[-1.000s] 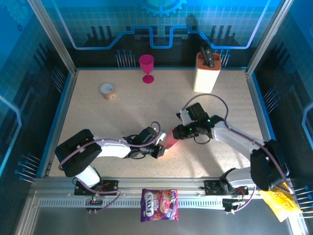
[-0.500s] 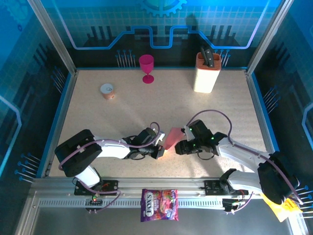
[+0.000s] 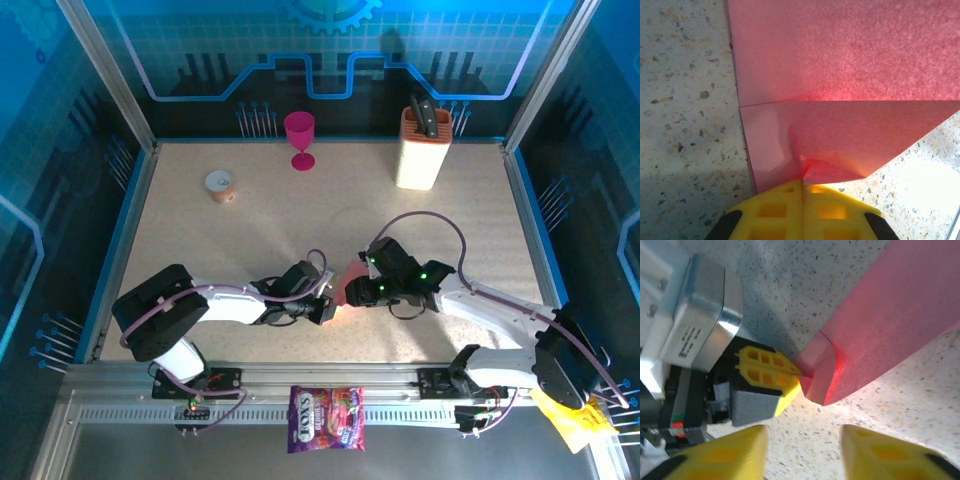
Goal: Fold a paper plane with a square sheet of paper (pick it up from the middle)
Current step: Fold the wing for the fifth time at the center of the table.
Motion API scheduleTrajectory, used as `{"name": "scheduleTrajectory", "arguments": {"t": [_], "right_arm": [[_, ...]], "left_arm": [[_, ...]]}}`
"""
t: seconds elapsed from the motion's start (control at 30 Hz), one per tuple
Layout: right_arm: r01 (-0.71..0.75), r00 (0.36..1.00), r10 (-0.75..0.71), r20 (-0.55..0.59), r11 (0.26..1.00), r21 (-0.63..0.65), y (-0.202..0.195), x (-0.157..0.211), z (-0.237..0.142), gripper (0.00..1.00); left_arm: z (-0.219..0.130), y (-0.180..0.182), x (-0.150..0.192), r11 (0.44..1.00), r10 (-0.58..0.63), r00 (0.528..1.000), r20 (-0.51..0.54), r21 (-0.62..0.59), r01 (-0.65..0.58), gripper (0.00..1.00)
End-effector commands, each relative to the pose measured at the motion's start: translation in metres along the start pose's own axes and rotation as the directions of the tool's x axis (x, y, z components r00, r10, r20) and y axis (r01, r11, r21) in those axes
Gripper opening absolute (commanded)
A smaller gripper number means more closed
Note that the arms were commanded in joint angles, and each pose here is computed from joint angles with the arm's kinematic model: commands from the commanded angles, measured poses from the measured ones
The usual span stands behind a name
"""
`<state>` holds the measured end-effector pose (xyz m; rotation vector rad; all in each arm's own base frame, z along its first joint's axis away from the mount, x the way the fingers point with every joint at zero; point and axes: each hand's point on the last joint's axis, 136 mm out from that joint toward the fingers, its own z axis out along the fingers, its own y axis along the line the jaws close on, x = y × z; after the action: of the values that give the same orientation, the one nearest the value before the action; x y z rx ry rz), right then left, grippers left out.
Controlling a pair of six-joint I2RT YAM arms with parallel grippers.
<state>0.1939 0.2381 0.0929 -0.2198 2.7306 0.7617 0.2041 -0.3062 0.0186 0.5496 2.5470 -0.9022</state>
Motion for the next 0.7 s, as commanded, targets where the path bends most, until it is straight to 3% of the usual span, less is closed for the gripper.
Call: {"name": "scheduleTrajectory", "arguments": {"t": [0.0, 0.27, 0.67], "right_arm": [[0.022, 1.0, -0.022, 0.011, 1.0, -0.021, -0.006, 0.011, 0.006, 0.29], [0.136, 0.99, -0.14, -0.016, 0.978, -0.158, 0.0, 0.032, 0.03, 0.11], [0.113, 0.992, -0.123, -0.033, 0.968, -0.226, 0.016, 0.028, 0.065, 0.06]], "left_arm": [[0.002, -0.004, 0.002, 1.0, -0.009, 1.0, -0.024, 0.012, 0.01, 0.0], [0.002, -0.003, 0.0, 1.0, -0.009, 1.0, -0.025, 0.017, 0.01, 0.0], [0.003, -0.002, 0.002, 1.0, -0.011, 0.999, -0.039, 0.016, 0.012, 0.0]]}}
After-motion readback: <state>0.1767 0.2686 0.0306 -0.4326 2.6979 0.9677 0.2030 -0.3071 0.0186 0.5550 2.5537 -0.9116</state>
